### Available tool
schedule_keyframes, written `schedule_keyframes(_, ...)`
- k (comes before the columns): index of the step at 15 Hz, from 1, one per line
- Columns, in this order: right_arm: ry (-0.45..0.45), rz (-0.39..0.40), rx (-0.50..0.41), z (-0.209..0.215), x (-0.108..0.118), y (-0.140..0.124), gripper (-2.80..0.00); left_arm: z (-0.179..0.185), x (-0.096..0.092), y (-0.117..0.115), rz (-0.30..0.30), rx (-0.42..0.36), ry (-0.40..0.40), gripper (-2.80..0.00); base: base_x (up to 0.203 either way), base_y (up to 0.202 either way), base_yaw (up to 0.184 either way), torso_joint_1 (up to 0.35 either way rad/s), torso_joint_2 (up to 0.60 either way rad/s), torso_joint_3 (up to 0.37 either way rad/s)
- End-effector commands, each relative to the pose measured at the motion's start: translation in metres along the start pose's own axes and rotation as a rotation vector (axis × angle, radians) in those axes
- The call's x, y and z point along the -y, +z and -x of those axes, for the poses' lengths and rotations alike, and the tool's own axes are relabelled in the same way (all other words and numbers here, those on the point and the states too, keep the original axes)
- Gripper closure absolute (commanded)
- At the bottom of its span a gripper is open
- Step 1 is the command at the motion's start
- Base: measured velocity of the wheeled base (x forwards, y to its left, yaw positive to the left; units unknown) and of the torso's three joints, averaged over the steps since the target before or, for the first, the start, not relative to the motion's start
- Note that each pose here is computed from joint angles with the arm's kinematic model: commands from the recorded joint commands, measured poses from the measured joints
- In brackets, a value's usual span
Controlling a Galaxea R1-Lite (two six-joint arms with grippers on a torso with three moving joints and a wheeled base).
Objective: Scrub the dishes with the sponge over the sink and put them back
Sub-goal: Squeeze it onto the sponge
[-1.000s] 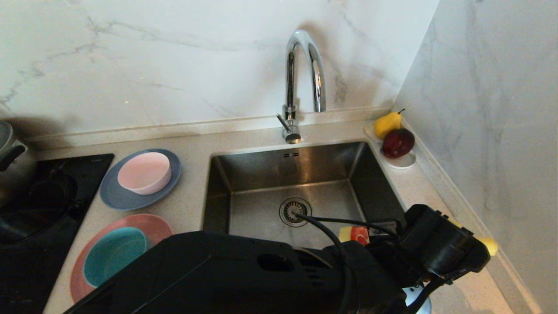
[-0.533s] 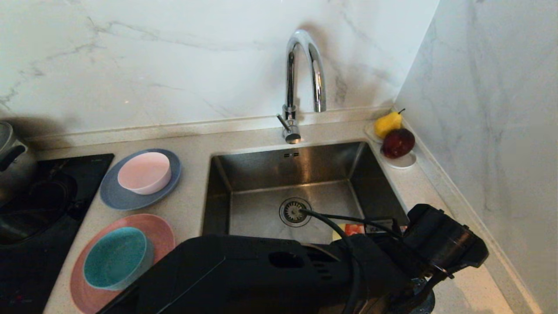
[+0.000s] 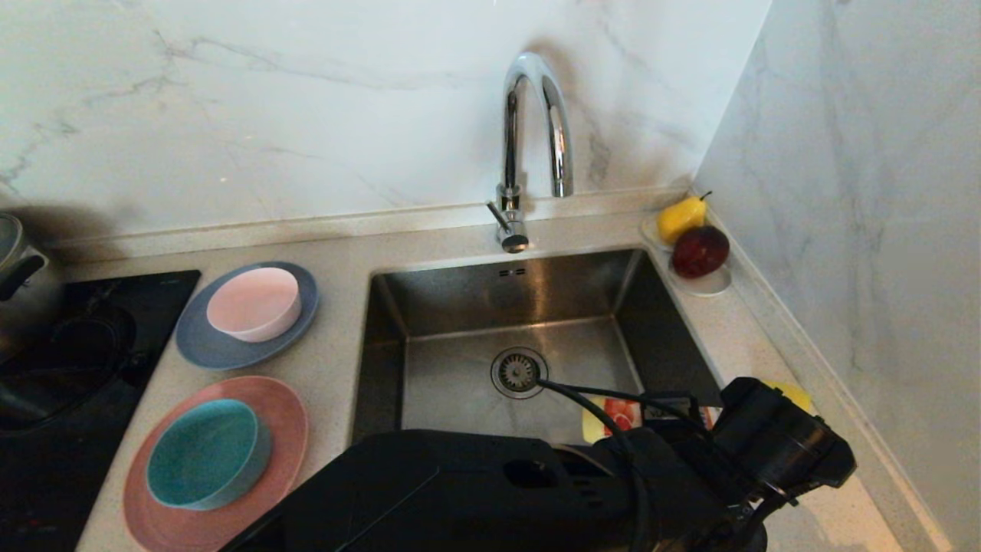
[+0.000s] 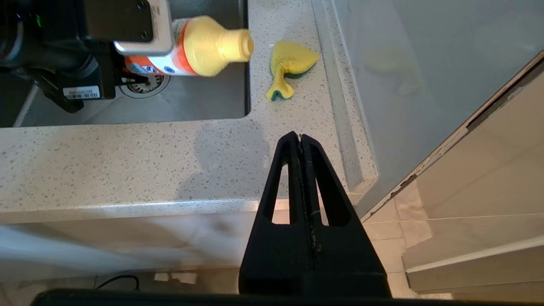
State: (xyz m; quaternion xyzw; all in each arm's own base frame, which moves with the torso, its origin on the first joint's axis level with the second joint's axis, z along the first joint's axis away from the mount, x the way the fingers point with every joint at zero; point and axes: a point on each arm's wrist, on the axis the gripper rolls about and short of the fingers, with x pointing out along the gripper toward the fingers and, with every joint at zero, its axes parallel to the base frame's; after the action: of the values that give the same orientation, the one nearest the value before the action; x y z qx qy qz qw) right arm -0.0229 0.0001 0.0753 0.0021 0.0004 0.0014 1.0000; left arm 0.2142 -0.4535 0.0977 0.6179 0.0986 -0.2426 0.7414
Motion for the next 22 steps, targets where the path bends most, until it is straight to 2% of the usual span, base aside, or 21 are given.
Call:
schedule_keyframes(1, 0.0, 0.0, 0.001, 0.0, 0.0, 0.0, 0.0, -0.002, 0.005, 0.001, -0.011, -0.004, -0.001, 0.0, 0.0, 0.0, 0.0, 0.0, 0.0, 0.0)
schedule_keyframes(5, 0.0, 0.0, -0.001, 0.0, 0.0, 0.0, 0.0, -0.002, 0.006, 0.004, -0.01, 0.014, 0.012, 0.0, 0.0, 0.0, 0.0, 0.0, 0.0, 0.0)
schedule_keyframes(9, 0.0, 0.0, 0.001, 0.0, 0.0, 0.0, 0.0, -0.004, 0.01, 0.007, -0.035, 0.014, 0.042, 0.0, 0.0, 0.0, 0.0, 0.0, 0.0, 0.0)
schedule_keyframes(12, 0.0, 0.0, 0.001, 0.0, 0.0, 0.0, 0.0, -0.004, 0.012, 0.008, -0.066, 0.015, 0.046, 0.0, 0.0, 0.0, 0.0, 0.0, 0.0, 0.0)
schedule_keyframes(14, 0.0, 0.0, 0.001, 0.0, 0.0, 0.0, 0.0, -0.004, 0.011, 0.008, -0.114, 0.014, 0.047, 0.0, 0.0, 0.0, 0.0, 0.0, 0.0, 0.0)
schedule_keyframes(19, 0.0, 0.0, 0.001, 0.0, 0.0, 0.0, 0.0, -0.006, 0.014, 0.008, -0.133, 0.01, 0.043, 0.0, 0.0, 0.0, 0.0, 0.0, 0.0, 0.0)
schedule_keyframes(22, 0.0, 0.0, 0.001, 0.0, 0.0, 0.0, 0.0, -0.008, 0.019, 0.008, -0.183, 0.007, 0.038, 0.0, 0.0, 0.0, 0.0, 0.0, 0.0, 0.0)
